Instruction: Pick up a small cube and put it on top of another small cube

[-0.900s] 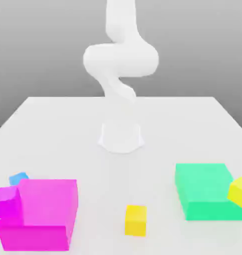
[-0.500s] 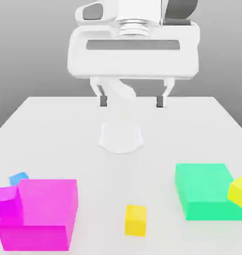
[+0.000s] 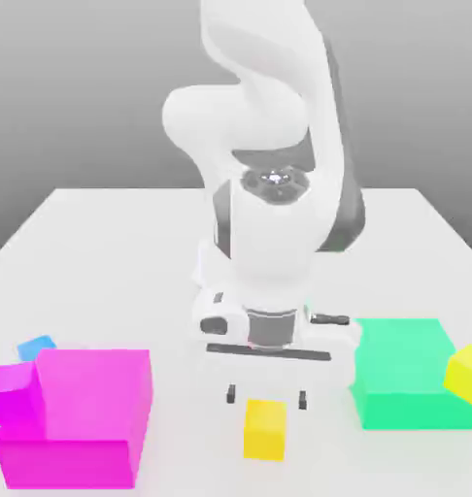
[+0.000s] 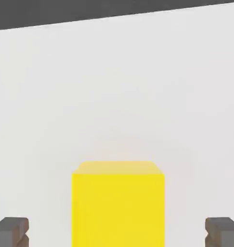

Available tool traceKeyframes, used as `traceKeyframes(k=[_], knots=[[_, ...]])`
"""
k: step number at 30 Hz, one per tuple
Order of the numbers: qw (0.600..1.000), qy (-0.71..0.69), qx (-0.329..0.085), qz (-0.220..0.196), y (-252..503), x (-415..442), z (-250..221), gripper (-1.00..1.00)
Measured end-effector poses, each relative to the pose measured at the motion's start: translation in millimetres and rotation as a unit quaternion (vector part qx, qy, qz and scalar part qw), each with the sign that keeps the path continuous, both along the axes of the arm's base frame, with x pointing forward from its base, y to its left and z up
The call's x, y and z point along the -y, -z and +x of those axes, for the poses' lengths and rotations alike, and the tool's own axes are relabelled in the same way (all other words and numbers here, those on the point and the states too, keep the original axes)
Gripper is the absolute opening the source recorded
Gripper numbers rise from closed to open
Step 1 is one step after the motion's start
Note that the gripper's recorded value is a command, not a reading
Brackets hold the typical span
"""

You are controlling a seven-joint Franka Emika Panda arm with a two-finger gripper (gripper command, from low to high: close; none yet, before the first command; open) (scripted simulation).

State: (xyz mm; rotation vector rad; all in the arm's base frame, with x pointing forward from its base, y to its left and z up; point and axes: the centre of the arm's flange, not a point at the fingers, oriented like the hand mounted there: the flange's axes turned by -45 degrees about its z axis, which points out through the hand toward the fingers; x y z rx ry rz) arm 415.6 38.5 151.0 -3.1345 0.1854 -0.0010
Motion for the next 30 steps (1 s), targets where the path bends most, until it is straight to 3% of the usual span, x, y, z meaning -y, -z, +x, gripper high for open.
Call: traceKeyframes(k=[1, 2, 9, 15, 23, 30], knots=[[1.0, 0.0, 0.0, 0.0, 11, 0, -1, 0.0], [1.0, 0.0, 0.0, -0.001, 17, 0, -1, -1.0], [1.0, 0.0, 0.0, -0.001, 17, 0, -1, -1.0], [1.0, -0.001, 0.0, -0.001, -41, -2, -1, -1.0], [0.996, -0.092, 0.0, 0.005, -105, -150, 5, -1.0], [0.986, -0.168, 0.0, 0.001, -155, -278, -40, -1.0]])
